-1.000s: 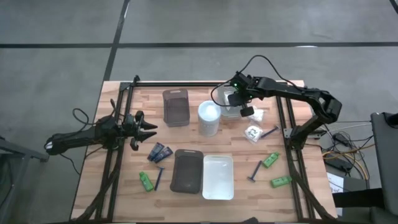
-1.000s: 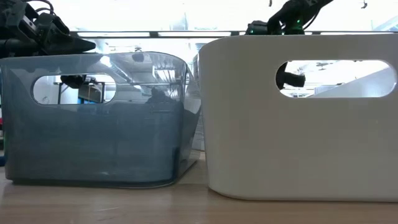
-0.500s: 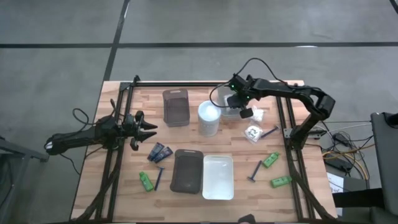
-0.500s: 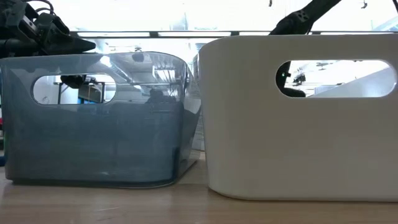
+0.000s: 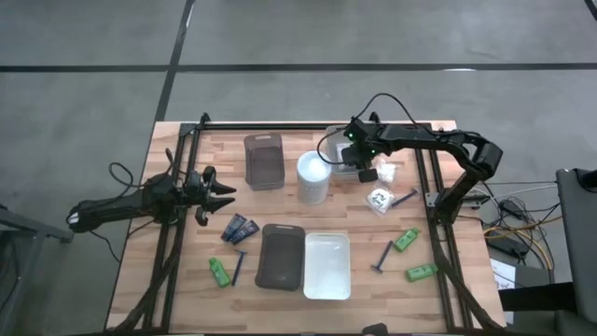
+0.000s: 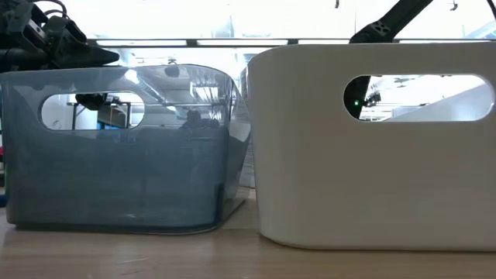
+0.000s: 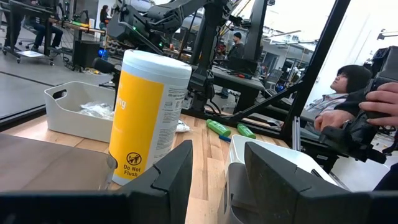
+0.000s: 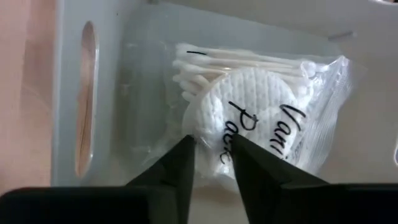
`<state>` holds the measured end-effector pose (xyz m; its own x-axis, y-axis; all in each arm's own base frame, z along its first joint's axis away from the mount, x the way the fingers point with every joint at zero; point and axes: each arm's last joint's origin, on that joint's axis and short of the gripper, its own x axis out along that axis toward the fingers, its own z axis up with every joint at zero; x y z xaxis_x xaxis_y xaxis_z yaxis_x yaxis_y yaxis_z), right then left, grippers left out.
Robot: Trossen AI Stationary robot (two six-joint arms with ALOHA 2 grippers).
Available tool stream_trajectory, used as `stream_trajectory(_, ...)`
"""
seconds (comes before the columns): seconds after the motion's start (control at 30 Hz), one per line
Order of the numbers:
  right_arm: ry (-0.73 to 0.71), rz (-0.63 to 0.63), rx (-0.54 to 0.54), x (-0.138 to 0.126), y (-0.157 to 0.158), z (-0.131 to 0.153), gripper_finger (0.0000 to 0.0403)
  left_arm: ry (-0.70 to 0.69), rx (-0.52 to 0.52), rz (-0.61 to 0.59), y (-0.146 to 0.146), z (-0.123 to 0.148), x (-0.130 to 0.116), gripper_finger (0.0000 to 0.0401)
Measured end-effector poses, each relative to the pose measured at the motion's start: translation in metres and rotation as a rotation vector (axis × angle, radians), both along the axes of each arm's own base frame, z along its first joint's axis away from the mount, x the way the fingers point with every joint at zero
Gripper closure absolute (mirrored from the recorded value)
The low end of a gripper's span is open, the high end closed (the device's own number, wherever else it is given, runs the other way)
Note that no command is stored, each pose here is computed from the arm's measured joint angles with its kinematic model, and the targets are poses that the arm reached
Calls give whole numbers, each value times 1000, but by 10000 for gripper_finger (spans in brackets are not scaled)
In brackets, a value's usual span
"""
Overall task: Pick & Place Travel size toiletries
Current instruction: Put the white cotton pack into the gray bin
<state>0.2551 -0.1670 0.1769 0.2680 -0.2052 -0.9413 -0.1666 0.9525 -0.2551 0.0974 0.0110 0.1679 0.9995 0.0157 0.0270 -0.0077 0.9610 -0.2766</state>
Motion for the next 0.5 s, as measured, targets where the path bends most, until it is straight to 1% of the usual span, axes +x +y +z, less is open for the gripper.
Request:
stream_trajectory(0.27, 3, -11, 4, -4, 1, 8, 205, 0, 0, 0, 0, 0, 0, 250)
stream_trajectory(0.5, 26, -15, 29, -10, 5, 28, 164, 0, 0, 0, 0, 0, 0, 250)
